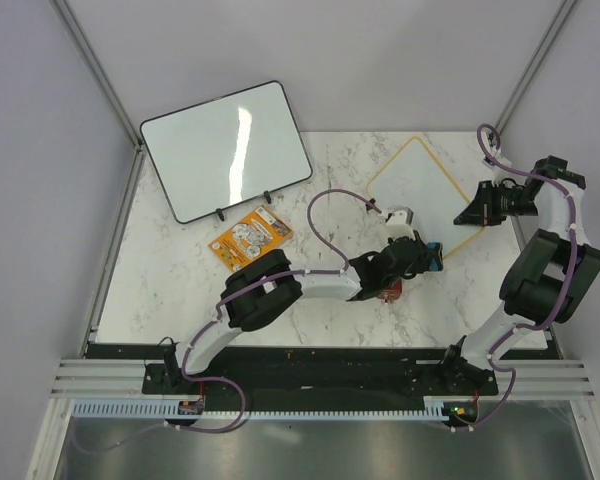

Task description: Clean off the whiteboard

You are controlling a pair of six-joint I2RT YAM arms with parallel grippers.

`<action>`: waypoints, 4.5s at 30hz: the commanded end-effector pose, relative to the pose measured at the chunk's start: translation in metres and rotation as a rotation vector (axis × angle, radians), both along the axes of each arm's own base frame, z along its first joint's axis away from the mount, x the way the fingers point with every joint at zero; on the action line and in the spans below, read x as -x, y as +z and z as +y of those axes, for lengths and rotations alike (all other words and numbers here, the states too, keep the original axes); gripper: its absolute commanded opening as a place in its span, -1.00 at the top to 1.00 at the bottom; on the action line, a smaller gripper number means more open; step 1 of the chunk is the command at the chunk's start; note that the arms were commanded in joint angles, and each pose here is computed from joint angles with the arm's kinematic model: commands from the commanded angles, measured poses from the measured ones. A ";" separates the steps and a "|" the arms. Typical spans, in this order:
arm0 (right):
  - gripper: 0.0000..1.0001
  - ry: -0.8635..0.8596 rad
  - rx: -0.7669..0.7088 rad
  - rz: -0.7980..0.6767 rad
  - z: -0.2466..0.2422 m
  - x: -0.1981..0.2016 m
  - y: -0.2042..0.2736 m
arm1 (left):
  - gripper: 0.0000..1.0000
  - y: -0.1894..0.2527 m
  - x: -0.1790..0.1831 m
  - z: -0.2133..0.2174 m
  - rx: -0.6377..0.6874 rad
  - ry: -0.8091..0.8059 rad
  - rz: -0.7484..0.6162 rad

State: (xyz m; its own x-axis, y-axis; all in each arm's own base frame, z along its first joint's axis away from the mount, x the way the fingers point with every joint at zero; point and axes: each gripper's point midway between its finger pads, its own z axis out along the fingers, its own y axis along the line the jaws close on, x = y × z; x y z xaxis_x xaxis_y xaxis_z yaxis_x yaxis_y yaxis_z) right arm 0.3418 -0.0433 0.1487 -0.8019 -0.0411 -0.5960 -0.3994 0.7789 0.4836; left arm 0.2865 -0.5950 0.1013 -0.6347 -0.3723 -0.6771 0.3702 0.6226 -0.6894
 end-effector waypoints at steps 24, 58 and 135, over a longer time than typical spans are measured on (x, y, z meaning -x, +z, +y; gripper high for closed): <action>1.00 0.145 0.164 0.125 -0.003 0.036 -0.033 | 0.96 -0.007 -0.144 0.096 -0.074 0.353 0.065; 1.00 0.189 0.139 0.141 0.001 0.042 -0.033 | 0.96 0.023 -0.094 0.002 0.042 -0.072 -0.017; 1.00 0.225 0.129 0.138 0.005 0.049 -0.032 | 0.96 0.091 -0.166 0.018 0.143 0.073 -0.056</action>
